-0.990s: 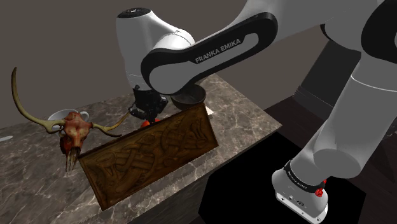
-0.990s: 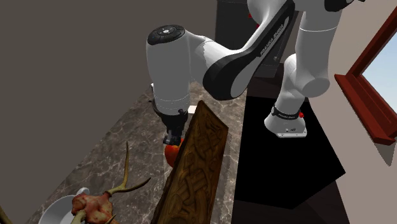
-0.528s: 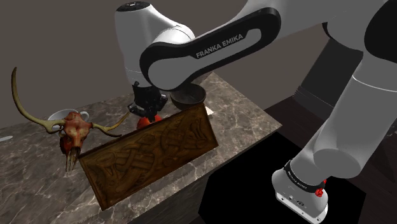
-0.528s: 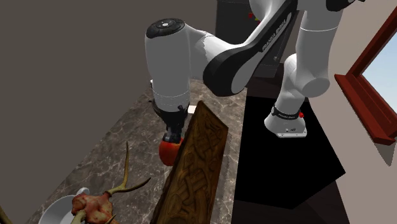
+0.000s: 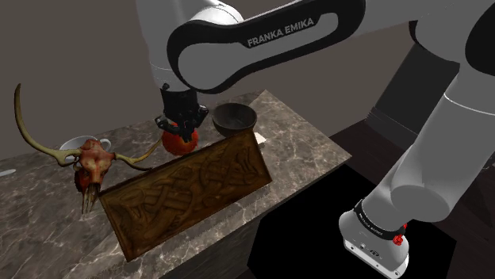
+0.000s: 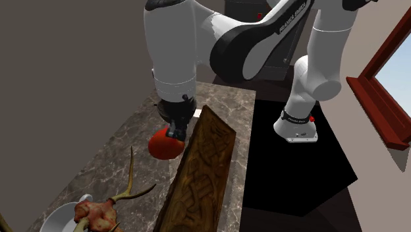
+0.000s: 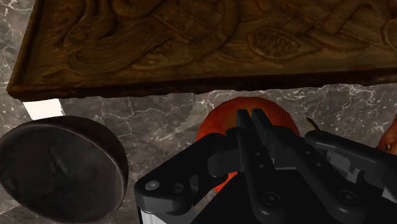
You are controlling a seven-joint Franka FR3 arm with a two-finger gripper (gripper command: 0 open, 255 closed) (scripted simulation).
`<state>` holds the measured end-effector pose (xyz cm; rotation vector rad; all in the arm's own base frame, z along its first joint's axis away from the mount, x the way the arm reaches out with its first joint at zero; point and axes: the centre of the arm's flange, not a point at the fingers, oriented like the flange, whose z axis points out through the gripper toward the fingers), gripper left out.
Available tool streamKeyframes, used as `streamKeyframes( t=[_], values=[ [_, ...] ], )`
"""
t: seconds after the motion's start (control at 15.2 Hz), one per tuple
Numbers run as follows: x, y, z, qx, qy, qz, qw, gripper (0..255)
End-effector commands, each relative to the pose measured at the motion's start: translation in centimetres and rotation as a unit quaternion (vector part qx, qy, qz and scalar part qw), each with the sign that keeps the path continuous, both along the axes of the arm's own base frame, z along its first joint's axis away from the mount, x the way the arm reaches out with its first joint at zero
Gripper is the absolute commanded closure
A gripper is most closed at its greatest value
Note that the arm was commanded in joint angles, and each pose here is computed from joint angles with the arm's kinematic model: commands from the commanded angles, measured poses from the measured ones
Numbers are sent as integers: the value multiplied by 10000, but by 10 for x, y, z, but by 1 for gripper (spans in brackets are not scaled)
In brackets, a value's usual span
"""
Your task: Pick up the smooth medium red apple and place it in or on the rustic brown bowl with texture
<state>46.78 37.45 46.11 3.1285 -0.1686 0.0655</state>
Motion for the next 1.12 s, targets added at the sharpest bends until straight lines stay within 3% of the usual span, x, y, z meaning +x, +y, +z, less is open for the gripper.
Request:
streamKeyframes(
  t=[0.0,1.06],
  values=[
    [0,0,12,0,2,3,10000,255],
    [0,0,96,0,2,3,10000,255]
  ],
)
